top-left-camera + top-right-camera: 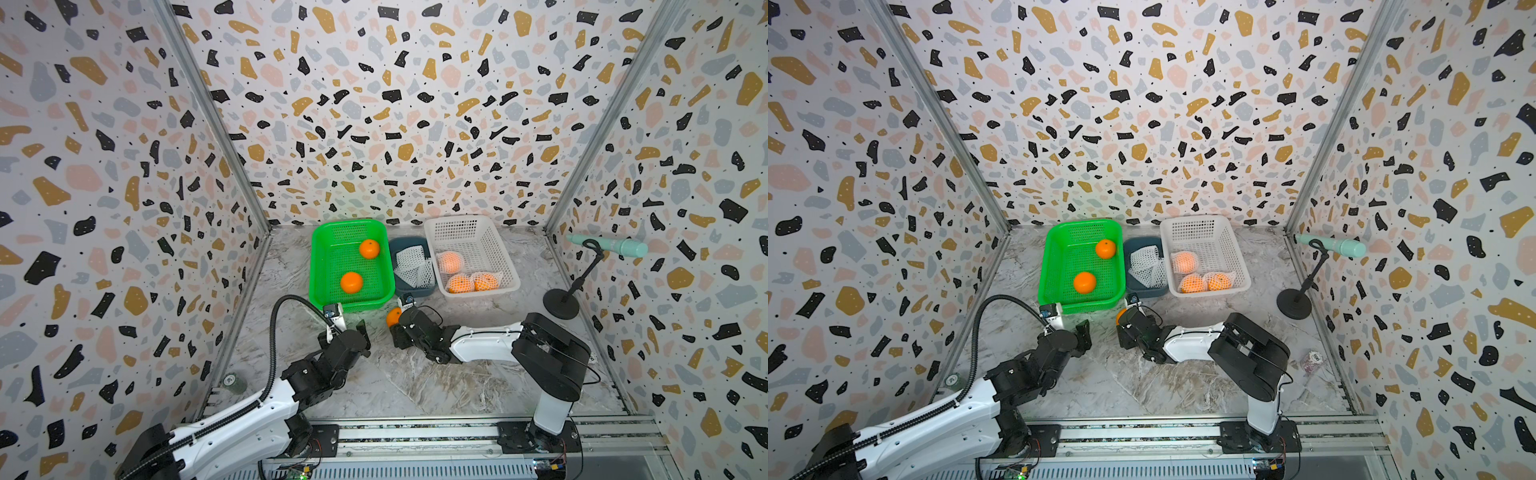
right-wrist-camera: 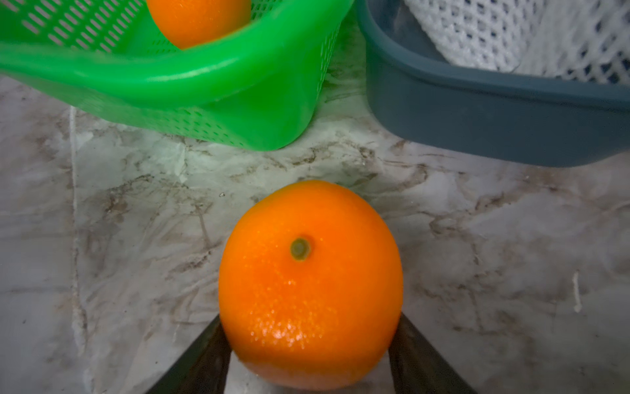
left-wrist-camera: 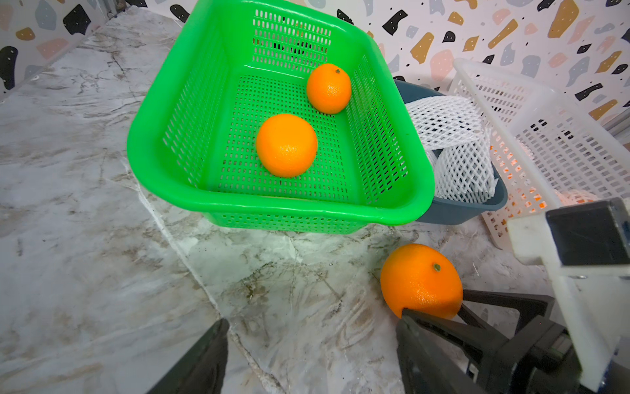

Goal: Remove foam nets from oranges
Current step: Pick up the orange from the center of the board, then place the orange in the basket, then pick up the orange from the basket.

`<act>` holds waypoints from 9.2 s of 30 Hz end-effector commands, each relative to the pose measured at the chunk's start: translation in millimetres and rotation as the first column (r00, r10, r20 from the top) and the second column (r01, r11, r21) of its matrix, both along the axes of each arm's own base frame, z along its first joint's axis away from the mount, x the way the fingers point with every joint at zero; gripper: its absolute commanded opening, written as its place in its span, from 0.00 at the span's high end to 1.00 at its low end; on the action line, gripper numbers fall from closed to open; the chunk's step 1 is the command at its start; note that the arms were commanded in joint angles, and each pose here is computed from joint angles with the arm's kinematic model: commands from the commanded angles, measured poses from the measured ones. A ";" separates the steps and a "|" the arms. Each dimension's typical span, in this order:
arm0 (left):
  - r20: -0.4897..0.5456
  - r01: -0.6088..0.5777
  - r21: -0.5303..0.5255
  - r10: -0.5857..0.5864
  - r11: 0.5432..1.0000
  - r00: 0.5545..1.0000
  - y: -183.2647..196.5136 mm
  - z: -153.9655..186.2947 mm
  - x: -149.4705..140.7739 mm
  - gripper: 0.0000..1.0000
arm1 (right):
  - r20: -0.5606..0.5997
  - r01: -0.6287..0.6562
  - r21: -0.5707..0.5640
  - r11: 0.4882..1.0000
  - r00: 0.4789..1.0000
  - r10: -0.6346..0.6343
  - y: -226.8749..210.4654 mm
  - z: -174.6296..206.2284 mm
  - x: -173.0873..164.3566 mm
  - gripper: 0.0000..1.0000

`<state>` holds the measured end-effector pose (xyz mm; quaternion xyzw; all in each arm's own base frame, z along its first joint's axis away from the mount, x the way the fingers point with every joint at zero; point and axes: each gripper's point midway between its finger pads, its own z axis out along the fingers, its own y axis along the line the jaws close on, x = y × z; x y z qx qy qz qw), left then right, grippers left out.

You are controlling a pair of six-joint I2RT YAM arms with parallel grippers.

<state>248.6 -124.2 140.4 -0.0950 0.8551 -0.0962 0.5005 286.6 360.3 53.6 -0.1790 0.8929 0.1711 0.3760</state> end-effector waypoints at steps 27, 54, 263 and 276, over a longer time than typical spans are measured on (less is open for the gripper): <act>0.009 -0.008 0.027 0.008 1.000 1.000 7.4 5.2 -1.6 0.21 | -0.005 -0.008 -0.019 1.000 1.000 0.008 10.6 -5.8 18.9 0.23; 0.063 -0.046 0.044 0.043 0.998 0.997 25.5 80.7 8.2 0.18 | 0.211 -0.231 -0.003 0.973 0.951 0.227 69.9 144.1 42.5 0.27; 0.010 0.135 -0.071 -0.135 0.988 0.991 -20.1 40.1 12.7 0.12 | -0.047 0.096 -0.155 0.983 0.993 -0.104 -161.1 55.9 252.9 0.00; 0.014 0.133 -0.069 -0.132 0.989 0.991 -18.0 41.4 11.2 0.12 | -0.078 0.131 -0.198 0.971 0.986 -0.149 -161.9 38.1 253.5 0.01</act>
